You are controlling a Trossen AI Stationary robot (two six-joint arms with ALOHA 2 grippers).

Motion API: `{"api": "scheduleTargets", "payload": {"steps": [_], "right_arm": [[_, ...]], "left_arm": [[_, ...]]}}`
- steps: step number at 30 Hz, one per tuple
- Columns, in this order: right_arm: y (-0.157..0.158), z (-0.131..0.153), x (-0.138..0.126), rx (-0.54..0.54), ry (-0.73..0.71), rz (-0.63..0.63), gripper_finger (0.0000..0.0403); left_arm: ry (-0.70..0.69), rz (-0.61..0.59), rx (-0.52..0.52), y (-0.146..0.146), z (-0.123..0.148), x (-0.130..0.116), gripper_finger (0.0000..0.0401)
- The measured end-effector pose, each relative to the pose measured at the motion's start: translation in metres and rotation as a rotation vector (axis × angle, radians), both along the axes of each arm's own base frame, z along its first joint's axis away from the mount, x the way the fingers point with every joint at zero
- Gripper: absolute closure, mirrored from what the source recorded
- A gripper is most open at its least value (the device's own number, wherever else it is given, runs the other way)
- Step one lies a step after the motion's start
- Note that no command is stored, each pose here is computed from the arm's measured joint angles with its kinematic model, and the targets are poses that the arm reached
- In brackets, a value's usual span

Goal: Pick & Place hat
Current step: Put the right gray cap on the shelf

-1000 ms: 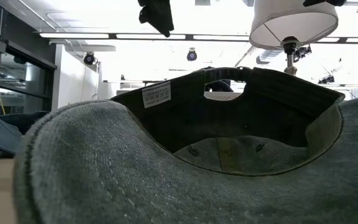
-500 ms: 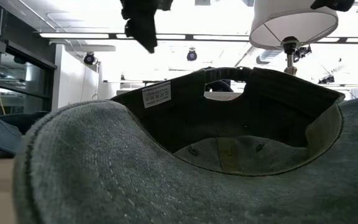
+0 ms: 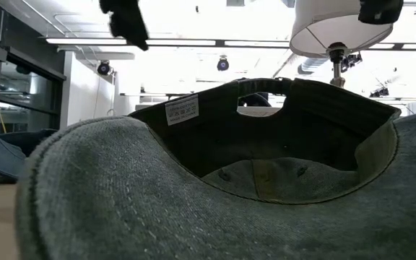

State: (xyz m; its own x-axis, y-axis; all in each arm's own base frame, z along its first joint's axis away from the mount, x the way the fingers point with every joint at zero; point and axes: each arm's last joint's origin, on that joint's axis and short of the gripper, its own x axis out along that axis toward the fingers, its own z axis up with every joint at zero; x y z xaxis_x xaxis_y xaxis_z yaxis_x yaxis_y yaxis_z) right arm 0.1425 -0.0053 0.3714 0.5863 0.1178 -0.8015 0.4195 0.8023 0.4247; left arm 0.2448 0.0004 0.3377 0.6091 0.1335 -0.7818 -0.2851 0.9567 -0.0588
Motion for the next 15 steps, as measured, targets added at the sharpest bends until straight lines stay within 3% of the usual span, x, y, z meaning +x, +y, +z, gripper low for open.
{"api": "scheduleTargets", "payload": {"steps": [7,15], "right_arm": [[0.028,-0.022,0.036,0.029,0.186,0.068,0.0249],[0.071,-0.047,0.054,-0.025,0.360,0.038,0.0249]], "left_arm": [[-0.129,-0.028,-0.018,-0.008,-0.002,-0.027,0.0231],[-0.127,-0.044,-0.036,-0.009,-0.018,-0.032,0.0231]]}}
